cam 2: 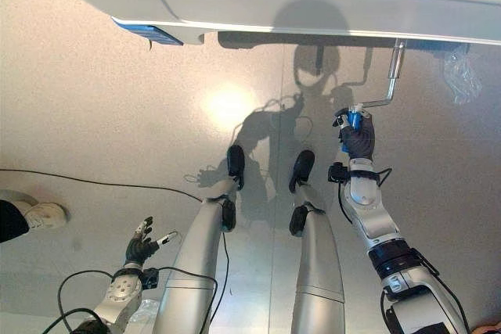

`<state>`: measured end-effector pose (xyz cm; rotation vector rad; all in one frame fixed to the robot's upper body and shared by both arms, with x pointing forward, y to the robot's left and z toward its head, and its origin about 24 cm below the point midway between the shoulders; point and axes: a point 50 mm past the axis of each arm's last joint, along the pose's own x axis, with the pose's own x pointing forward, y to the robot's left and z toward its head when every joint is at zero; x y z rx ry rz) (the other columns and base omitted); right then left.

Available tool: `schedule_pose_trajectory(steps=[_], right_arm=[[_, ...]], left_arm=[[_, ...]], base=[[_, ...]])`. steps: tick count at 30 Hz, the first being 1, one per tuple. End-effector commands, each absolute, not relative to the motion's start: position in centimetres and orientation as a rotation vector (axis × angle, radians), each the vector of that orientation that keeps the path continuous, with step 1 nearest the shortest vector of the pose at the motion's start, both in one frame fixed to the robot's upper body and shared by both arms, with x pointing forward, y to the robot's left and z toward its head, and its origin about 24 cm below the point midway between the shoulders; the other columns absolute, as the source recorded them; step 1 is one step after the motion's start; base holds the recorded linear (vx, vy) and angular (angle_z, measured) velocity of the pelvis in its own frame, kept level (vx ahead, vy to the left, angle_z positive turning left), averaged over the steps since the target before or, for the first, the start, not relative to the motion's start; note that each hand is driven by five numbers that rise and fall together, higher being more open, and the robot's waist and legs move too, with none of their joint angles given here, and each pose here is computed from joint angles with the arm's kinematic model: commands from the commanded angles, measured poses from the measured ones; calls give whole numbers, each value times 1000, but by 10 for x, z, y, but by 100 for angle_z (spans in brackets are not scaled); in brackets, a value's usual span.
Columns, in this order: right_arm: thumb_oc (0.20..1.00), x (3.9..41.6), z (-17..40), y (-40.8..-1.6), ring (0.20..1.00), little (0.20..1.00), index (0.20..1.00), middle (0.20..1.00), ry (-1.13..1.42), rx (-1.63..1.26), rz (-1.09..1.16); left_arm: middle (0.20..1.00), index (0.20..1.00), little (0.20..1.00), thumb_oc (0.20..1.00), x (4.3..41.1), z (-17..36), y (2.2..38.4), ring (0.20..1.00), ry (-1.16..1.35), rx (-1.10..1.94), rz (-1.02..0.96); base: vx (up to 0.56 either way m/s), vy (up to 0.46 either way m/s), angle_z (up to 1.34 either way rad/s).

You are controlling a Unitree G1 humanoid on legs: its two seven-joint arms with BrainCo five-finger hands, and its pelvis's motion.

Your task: Raise the hospital bed

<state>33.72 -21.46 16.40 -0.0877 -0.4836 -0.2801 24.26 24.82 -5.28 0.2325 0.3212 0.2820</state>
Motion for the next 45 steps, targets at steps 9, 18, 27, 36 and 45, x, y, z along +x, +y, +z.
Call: schedule_pose_trajectory(steps=[9,18,27,36,45], right_arm=[[200,268,287,-300,200,200,200,200,-1169,206,-692],[200,273,270,-221,200,200,200,200,-1116,72,-269],[200,277,266,-162,200,200,200,200,-1095,-28,-13],[200,287,262,-143,200,200,200,200,-1054,-145,59],[200,294,260,-138,200,200,200,200,-1027,-148,77]], left_arm=[[1000,1000,1000,1000,205,-86,241,1000,460,180,307],[1000,1000,1000,1000,197,-88,252,1000,486,189,315],[1000,1000,1000,1000,199,-86,249,1000,473,240,269],[1000,1000,1000,1000,199,-85,250,1000,471,267,266],[1000,1000,1000,1000,199,-87,246,1000,477,278,242]], base=[[0,0,0],[1,-2,0],[2,22,0],[4,29,0],[8,34,-1]])
